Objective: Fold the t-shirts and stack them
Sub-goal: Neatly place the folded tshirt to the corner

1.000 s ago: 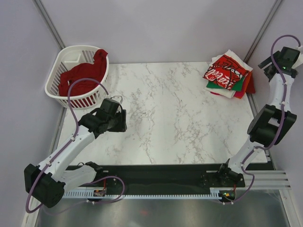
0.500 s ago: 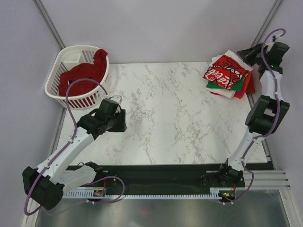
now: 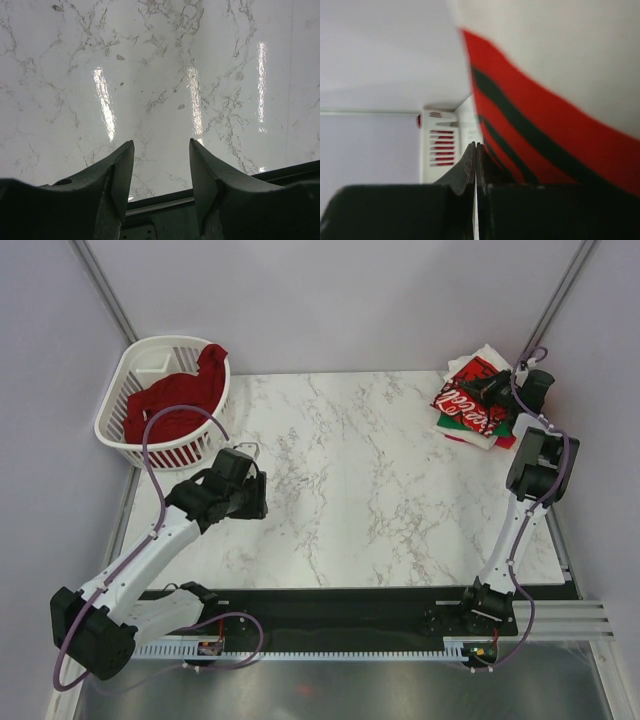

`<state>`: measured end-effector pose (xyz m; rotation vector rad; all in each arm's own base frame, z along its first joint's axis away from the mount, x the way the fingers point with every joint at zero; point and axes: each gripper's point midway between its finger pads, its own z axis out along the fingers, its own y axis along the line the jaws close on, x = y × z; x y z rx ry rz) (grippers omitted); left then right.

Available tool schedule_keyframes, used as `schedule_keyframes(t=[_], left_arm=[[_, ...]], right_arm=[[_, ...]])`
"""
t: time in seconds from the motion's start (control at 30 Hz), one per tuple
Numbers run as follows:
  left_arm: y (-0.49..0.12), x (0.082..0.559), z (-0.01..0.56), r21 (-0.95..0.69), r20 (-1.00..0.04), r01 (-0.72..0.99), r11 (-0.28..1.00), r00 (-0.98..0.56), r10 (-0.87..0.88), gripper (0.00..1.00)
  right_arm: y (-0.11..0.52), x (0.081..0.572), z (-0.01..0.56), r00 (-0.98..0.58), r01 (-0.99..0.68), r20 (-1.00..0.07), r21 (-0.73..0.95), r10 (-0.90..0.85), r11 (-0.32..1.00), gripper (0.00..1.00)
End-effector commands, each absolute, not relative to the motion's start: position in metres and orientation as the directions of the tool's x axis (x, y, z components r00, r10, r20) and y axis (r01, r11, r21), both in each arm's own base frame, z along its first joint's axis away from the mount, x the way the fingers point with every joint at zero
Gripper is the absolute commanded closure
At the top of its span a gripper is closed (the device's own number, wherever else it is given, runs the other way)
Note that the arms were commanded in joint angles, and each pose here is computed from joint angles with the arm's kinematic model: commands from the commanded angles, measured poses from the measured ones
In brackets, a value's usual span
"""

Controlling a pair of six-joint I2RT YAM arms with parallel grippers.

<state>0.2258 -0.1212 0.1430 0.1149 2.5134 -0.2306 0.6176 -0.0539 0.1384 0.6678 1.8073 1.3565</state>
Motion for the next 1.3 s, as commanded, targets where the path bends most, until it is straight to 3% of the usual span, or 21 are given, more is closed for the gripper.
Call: schedule_keyframes(t=[0.0,0.13,0.4,0.5,0.6,0.63,0.73,0.87,1.0,1.1,1.13,1.17,1.2,1.27], left_arm=[[-0.119,0.233,0.142,-0.111,-0.601,0.136,0.985,-0.798,0.042,0.44],[-0.12,0.233,0.139,-0.109,-0.589,0.135,0.985,-0.807,0.046,0.44],[-0.12,0.234,0.137,-0.106,-0.584,0.136,0.985,-0.81,0.049,0.44],[-0.12,0.234,0.139,-0.109,-0.589,0.135,0.985,-0.807,0.046,0.44],[-0.121,0.233,0.14,-0.112,-0.591,0.14,0.984,-0.805,0.048,0.44],[-0.121,0.234,0.141,-0.113,-0.594,0.139,0.984,-0.803,0.045,0.44],[-0.121,0.233,0.145,-0.119,-0.605,0.142,0.983,-0.795,0.042,0.44],[-0.12,0.233,0.149,-0.123,-0.618,0.142,0.982,-0.785,0.037,0.44],[-0.119,0.233,0.154,-0.126,-0.632,0.141,0.982,-0.774,0.031,0.44],[-0.118,0.234,0.157,-0.124,-0.641,0.14,0.982,-0.767,0.028,0.44],[-0.118,0.235,0.159,-0.124,-0.646,0.139,0.982,-0.763,0.026,0.44],[-0.117,0.235,0.16,-0.121,-0.652,0.137,0.983,-0.758,0.025,0.44],[-0.116,0.235,0.163,-0.121,-0.659,0.133,0.984,-0.752,0.021,0.44],[-0.112,0.237,0.172,-0.123,-0.687,0.115,0.986,-0.727,-0.001,0.44]], right_arm=[[-0.134,0.604,0.107,-0.389,0.16,-0.441,0.832,0.809,0.53,1.0],[-0.184,0.569,0.084,-0.28,0.389,-0.504,0.719,0.817,0.576,0.99],[-0.174,0.585,0.071,-0.317,0.325,-0.443,0.78,0.839,0.535,0.95],[-0.156,0.597,0.103,-0.346,0.208,-0.439,0.826,0.829,0.524,0.84],[-0.142,0.601,0.164,-0.337,0.107,-0.508,0.816,0.793,0.569,0.58],[-0.14,0.6,0.183,-0.329,0.089,-0.524,0.811,0.785,0.579,0.42],[-0.134,0.588,0.266,-0.263,-0.003,-0.599,0.784,0.756,0.62,0.26],[-0.126,0.554,0.379,-0.15,-0.127,-0.665,0.747,0.731,0.653,0.17],[-0.105,0.508,0.453,-0.072,-0.216,-0.732,0.675,0.678,0.706,0.12],[-0.091,0.47,0.472,-0.015,-0.164,-0.798,0.596,0.602,0.786,0.06],[-0.086,0.463,0.447,-0.062,-0.095,-0.802,0.597,0.594,0.796,0.05],[-0.061,0.442,0.461,-0.046,-0.116,-0.834,0.551,0.549,0.827,0.04],[-0.065,0.438,0.426,-0.075,-0.005,-0.856,0.514,0.512,0.858,0.02],[-0.028,0.413,0.423,-0.078,-0.016,-0.884,0.463,0.461,0.886,0.02]])
